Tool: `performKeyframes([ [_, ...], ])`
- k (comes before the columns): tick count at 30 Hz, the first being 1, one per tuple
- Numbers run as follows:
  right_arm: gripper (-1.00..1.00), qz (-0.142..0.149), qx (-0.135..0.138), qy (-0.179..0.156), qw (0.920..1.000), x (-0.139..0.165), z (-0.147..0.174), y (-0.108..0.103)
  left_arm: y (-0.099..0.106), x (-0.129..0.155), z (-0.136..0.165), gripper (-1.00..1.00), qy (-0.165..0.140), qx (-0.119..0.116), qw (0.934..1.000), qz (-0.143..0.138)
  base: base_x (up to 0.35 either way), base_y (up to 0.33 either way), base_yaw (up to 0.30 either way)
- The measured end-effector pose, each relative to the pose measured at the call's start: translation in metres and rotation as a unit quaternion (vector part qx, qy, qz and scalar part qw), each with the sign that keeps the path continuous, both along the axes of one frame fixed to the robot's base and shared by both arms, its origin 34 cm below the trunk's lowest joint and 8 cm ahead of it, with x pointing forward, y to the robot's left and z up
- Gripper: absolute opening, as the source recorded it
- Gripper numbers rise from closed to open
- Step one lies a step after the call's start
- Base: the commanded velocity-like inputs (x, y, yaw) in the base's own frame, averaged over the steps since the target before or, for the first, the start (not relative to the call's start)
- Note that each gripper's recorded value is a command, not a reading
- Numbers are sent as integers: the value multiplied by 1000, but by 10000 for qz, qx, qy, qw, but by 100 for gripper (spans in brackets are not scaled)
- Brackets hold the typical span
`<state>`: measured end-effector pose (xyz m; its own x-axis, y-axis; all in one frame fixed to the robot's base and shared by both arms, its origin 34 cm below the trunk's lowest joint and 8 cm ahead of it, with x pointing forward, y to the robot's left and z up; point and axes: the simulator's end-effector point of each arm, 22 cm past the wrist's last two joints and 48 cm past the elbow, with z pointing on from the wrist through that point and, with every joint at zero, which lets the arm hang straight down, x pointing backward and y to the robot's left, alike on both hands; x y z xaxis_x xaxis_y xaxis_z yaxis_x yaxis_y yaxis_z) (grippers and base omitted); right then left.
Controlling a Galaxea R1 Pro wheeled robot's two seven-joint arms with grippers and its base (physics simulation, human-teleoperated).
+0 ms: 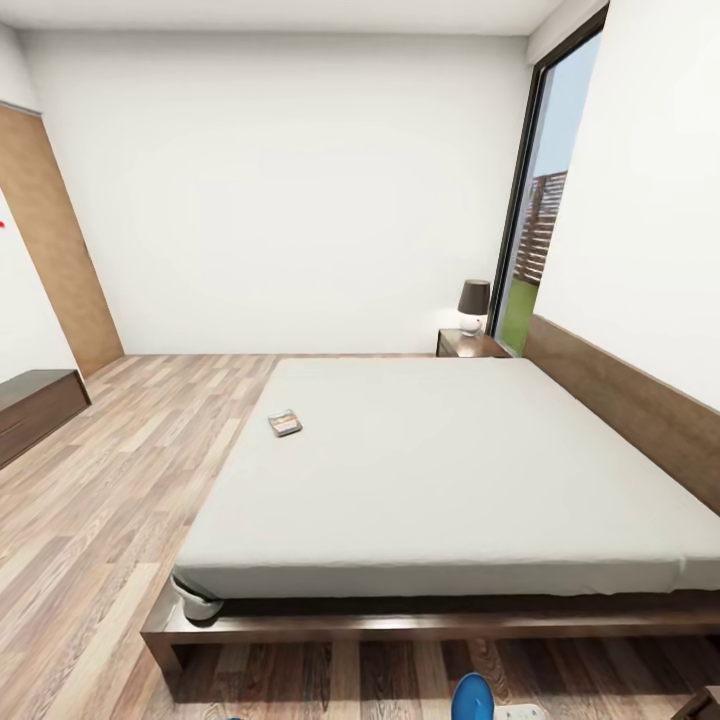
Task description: In the bedroom, move the book from the bed onto either nightstand, and place the two sandals side by side next to the bed.
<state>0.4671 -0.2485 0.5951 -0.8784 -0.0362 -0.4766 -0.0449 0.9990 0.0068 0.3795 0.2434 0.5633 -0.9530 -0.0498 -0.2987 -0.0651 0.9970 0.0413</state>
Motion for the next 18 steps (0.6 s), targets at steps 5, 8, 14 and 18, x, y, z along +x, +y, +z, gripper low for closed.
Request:
performKeyframes([
  [5, -100, 1, -1, -3, 10000, 1, -6, 0, 0, 3, -6, -100, -6, 13, 10000, -5, 0, 0, 0],
  [8, -100, 5, 6, -3, 10000, 1, -10, 1, 1, 5, -9, -100, -9, 16, 10000, -6, 0, 0, 0],
  [14, -100, 12, 9, -7, 10000, 3, -18, 1, 0, 13, -15, -100, -87, -5, 10000, 10, 0, 0, 0],
  [18, -100, 19, 19, -9, 10000, 3, -24, 3, 0, 17, -20, -100, -159, -10, 9999, 25, 0, 0, 0],
])
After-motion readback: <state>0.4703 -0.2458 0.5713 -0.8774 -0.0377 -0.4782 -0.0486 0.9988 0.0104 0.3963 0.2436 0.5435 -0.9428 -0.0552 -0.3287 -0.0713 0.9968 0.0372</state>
